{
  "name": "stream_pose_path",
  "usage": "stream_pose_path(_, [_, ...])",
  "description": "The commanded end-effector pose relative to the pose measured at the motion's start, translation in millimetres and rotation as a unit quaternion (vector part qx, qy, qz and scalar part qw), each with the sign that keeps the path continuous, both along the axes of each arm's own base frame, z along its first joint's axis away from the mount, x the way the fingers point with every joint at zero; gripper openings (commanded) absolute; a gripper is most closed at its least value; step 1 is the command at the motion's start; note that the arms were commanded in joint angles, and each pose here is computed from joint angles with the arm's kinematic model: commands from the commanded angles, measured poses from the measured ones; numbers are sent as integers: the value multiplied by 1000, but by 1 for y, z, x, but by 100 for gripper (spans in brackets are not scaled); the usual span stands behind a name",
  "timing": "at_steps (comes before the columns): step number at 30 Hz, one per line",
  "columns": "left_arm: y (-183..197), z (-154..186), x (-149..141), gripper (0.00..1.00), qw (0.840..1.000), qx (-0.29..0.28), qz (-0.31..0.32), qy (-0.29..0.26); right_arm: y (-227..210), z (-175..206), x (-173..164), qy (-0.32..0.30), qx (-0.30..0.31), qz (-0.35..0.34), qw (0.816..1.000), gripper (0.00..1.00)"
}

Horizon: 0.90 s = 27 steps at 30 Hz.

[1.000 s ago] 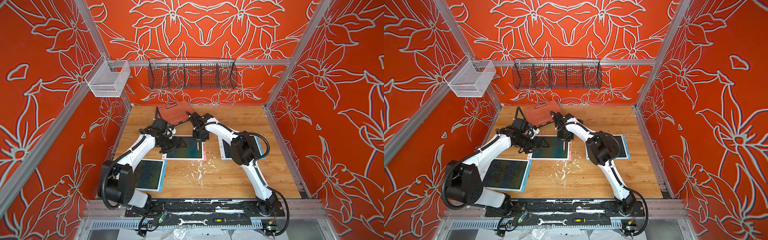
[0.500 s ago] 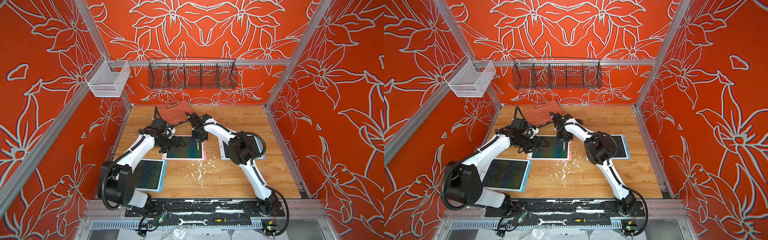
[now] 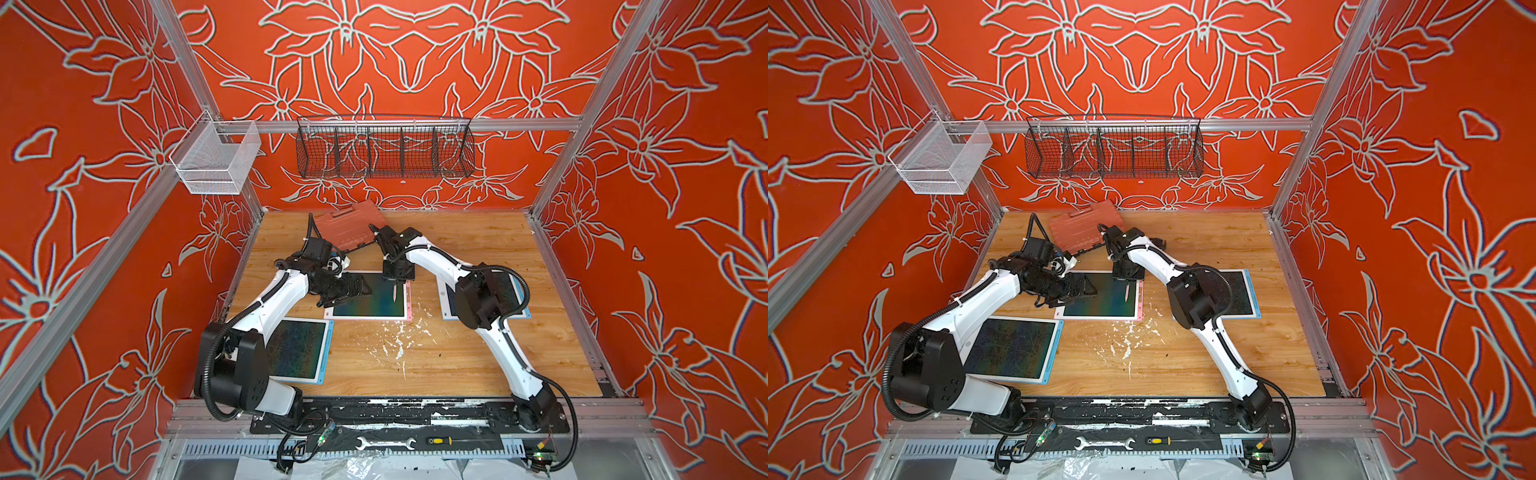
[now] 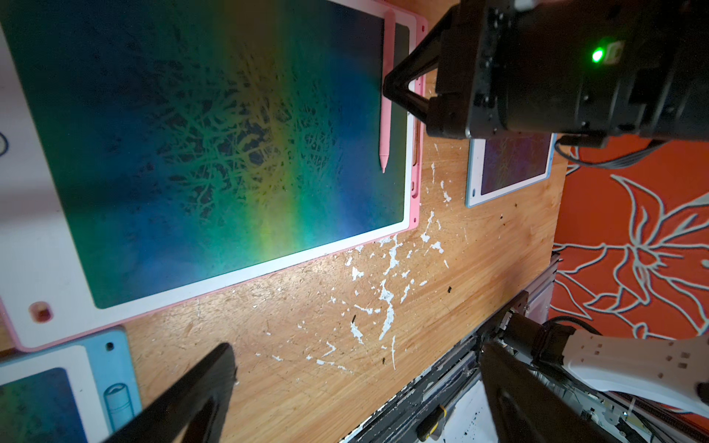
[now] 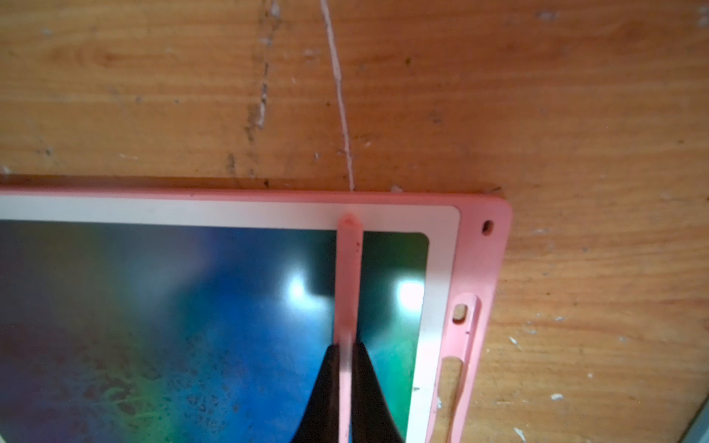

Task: Place the stylus back onto the writing tablet
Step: Pick up the stylus from the writing tablet.

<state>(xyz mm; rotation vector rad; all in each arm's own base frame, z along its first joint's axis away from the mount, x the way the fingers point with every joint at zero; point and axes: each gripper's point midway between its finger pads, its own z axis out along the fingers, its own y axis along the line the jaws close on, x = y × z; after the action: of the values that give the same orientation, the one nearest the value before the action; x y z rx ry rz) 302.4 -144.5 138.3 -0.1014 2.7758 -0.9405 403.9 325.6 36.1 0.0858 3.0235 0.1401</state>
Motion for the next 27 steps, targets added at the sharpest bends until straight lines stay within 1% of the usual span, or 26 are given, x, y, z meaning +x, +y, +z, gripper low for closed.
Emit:
stream_pose_path(1, [0, 5, -2, 97, 1000, -8, -4, -11, -11, -11, -8, 17, -38, 2, 999, 8])
stream_pose_path(6, [0, 5, -2, 97, 1000, -9, -4, -10, -14, -8, -10, 17, -44, 4, 999, 8])
stream_pose_path(11, [0, 4, -2, 97, 1000, -10, -4, -11, -10, -8, -10, 17, -38, 7, 999, 12])
stream_pose_path(13, [0, 4, -3, 97, 1000, -11, -4, -10, -8, -10, -10, 17, -36, 7, 999, 15])
stream_pose_path(16, [0, 5, -3, 97, 1000, -10, -3, -12, -7, -12, -10, 19, -35, 7, 999, 16])
stream_pose_path(21, [0, 6, -3, 97, 1000, -11, -4, -14, -10, -15, -11, 24, -41, 7, 999, 15])
stream_pose_path(27, [0, 6, -3, 97, 1000, -11, -4, -14, -13, -15, -14, 27, -48, 7, 998, 10])
